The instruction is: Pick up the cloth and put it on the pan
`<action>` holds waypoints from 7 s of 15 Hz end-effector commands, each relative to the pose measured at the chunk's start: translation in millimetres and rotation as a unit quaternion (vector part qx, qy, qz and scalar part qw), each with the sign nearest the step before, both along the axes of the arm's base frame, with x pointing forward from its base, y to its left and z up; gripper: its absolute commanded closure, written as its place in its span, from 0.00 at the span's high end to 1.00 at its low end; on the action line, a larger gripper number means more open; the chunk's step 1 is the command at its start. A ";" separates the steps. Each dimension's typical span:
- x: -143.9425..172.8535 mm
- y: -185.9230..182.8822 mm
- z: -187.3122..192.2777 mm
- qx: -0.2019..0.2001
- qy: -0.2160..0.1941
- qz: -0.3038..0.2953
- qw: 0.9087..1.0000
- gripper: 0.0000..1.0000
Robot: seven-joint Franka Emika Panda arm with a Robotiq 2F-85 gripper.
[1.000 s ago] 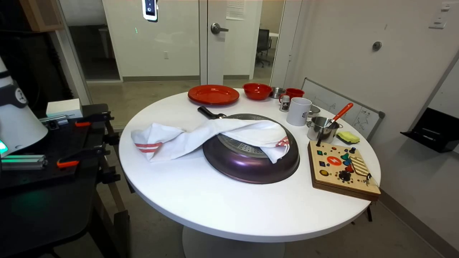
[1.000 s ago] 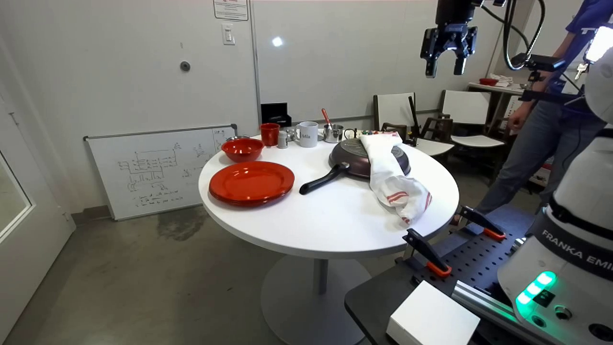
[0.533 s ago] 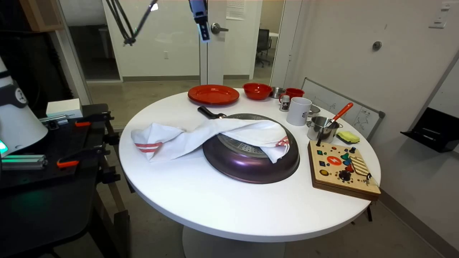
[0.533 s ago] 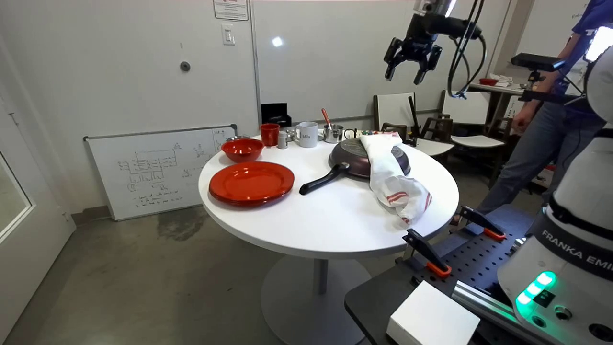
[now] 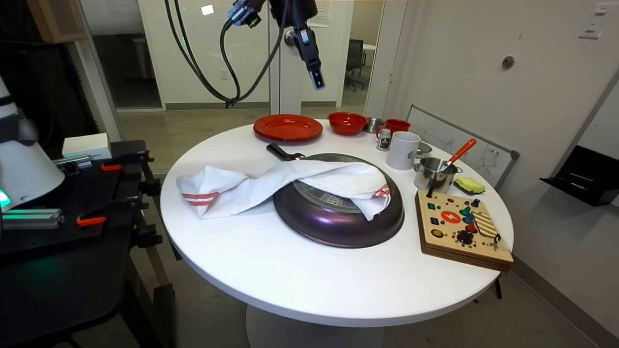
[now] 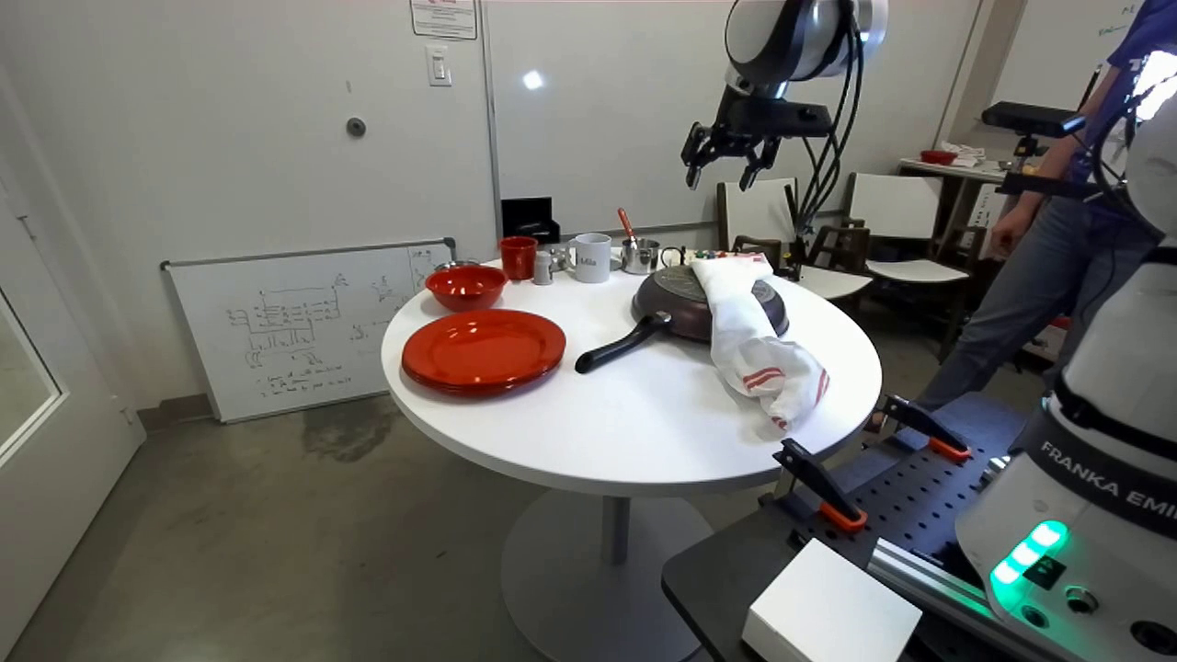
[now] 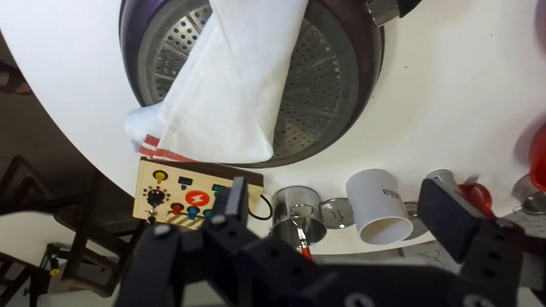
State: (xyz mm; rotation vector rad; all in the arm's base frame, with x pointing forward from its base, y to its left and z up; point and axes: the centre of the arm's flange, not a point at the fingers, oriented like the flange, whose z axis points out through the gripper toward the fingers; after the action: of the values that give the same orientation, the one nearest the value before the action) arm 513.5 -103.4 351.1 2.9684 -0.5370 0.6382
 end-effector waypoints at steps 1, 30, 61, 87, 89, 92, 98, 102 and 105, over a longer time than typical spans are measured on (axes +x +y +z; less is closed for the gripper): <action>25.3 -34.3 -22.5 0.002 0.007 -0.055 0.998 1.00; 15.0 -48.8 -148.3 0.040 0.145 0.012 0.989 1.00; 94.4 -57.3 92.6 -0.165 -0.099 0.047 0.980 0.02; -7.2 -17.9 95.2 0.066 -0.176 -0.152 0.970 0.01; -21.3 -22.8 88.3 0.047 -0.173 -0.162 0.970 0.01; -33.8 -33.0 70.6 0.033 -0.168 -0.171 0.970 0.01; -10.9 -11.2 -5.5 0.052 -0.097 -0.134 0.985 0.01; 2.0 -8.9 -42.7 0.002 -0.059 -0.119 0.991 0.01; 6.2 -23.3 -62.4 -0.030 -0.041 -0.112 0.992 0.01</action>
State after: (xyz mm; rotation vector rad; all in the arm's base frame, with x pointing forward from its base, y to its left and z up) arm 505.0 -126.8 309.6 2.8344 -0.8569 0.7633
